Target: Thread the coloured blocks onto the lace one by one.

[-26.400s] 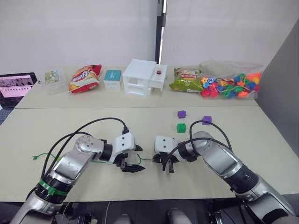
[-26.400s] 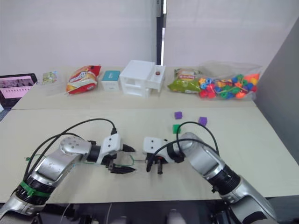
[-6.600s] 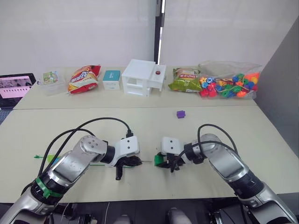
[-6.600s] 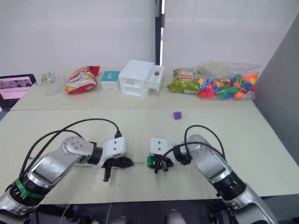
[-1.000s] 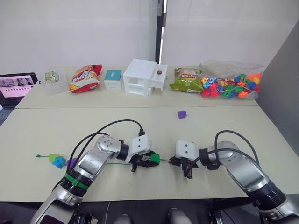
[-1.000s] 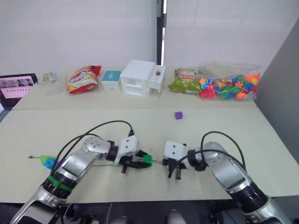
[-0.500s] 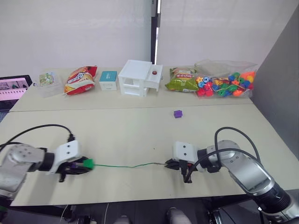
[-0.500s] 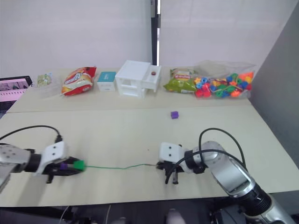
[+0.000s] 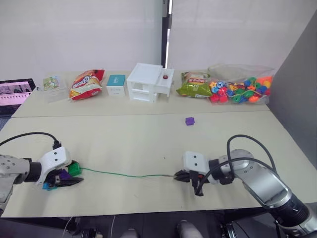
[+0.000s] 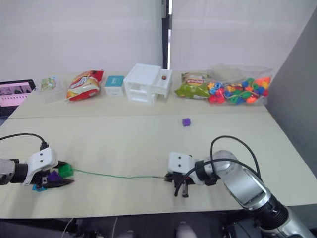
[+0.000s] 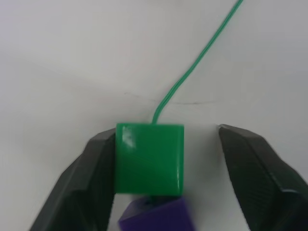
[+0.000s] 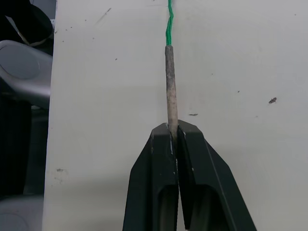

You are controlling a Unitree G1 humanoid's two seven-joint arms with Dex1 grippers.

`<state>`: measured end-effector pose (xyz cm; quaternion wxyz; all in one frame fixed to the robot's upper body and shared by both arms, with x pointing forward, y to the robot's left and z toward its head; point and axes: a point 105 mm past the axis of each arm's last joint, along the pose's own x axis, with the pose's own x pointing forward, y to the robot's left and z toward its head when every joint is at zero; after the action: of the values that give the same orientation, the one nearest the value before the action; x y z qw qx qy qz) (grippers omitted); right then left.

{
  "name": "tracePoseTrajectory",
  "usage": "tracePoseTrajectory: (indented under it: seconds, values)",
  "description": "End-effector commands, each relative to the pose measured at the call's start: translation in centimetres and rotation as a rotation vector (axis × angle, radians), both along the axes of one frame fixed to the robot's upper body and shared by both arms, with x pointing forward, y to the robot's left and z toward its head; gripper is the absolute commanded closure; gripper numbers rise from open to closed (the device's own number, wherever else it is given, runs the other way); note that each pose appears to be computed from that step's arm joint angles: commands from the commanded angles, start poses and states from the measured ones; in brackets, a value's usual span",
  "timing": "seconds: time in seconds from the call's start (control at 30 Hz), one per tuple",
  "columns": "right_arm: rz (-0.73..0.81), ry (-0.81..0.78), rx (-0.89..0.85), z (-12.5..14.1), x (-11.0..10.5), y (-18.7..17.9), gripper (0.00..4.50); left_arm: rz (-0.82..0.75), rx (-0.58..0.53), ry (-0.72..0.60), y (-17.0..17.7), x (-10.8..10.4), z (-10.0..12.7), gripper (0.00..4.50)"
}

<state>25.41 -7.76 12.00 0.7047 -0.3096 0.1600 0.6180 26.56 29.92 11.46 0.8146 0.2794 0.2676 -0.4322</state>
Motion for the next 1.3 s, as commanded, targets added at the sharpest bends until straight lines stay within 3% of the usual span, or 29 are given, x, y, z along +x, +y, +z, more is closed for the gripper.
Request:
tracePoseTrajectory:
  seconds: [0.03,0.2,0.33,0.67,1.13,1.3]
  values:
    - [0.032,-0.027,0.028,0.9,-0.1,1.2,4.50,-0.080,-0.104,-0.089,-4.0,0.9,3.8,0.04]
    - [0.038,-0.033,0.041,1.2,0.2,2.3,4.50,-0.229,-0.248,-0.085,-11.4,0.5,4.4,0.04]
    - [0.037,-0.028,0.034,1.1,0.5,3.0,4.50,-0.310,-0.340,-0.106,-16.8,0.8,3.4,0.04]
    - [0.012,-0.033,-0.013,0.5,1.1,2.6,4.50,-0.441,-0.299,-0.082,-20.7,0.8,0.3,0.04]
    - [0.001,-0.030,-0.032,0.1,1.0,2.4,4.50,-0.512,-0.318,-0.057,-22.1,0.6,0.1,4.48]
    - [-0.004,-0.026,-0.040,-0.1,1.0,2.3,4.50,-0.512,-0.325,-0.057,-22.2,0.7,0.2,4.48]
